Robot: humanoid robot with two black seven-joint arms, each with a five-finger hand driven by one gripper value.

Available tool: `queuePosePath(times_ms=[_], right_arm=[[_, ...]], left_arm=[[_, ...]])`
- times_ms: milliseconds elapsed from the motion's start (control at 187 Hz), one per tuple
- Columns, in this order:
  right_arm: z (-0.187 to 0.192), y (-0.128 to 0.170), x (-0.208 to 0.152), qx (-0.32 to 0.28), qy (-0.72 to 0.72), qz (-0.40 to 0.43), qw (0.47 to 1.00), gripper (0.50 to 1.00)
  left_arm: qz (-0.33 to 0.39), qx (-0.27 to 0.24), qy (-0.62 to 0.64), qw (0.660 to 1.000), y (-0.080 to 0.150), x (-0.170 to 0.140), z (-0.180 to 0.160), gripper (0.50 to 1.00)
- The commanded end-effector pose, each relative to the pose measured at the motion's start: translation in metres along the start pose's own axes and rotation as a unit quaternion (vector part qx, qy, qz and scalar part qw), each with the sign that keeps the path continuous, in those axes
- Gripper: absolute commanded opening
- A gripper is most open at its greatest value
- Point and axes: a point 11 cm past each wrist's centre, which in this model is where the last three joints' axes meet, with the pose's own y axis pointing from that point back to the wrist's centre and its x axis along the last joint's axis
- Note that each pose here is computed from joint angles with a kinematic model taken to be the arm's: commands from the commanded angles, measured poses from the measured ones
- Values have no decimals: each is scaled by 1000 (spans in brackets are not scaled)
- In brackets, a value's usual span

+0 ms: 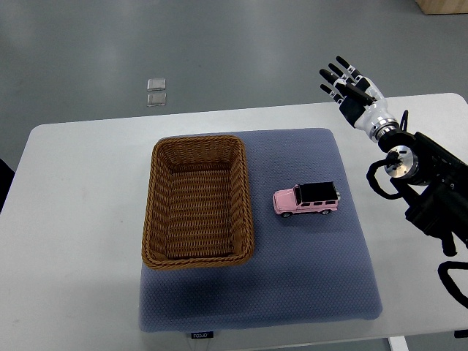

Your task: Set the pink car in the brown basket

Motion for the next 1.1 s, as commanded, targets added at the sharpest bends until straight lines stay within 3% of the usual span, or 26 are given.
queuePosePath(times_ms=[0, 337, 519, 814, 916, 1092], right_arm=[[-6, 0, -8, -9, 44, -12, 999, 911], [-31, 9, -49, -46, 259, -121, 957, 911], [-34, 27, -74, -86, 461, -224, 854, 909], [-21, 77, -71, -191, 638, -325, 671, 909], [-19, 86, -61, -217, 679, -324, 621, 907], [-17, 86, -48, -257, 708, -292, 590, 905]], left_arm=[[0, 0, 0, 1000, 0, 0, 0, 1000], [0, 0, 0, 1000, 0, 0, 0, 1000], [0, 0, 0, 1000, 0, 0, 0, 1000], [0, 0, 0, 1000, 0, 0, 0, 1000], [0, 0, 0, 1000, 0, 0, 0, 1000], [0, 0, 0, 1000, 0, 0, 0, 1000]])
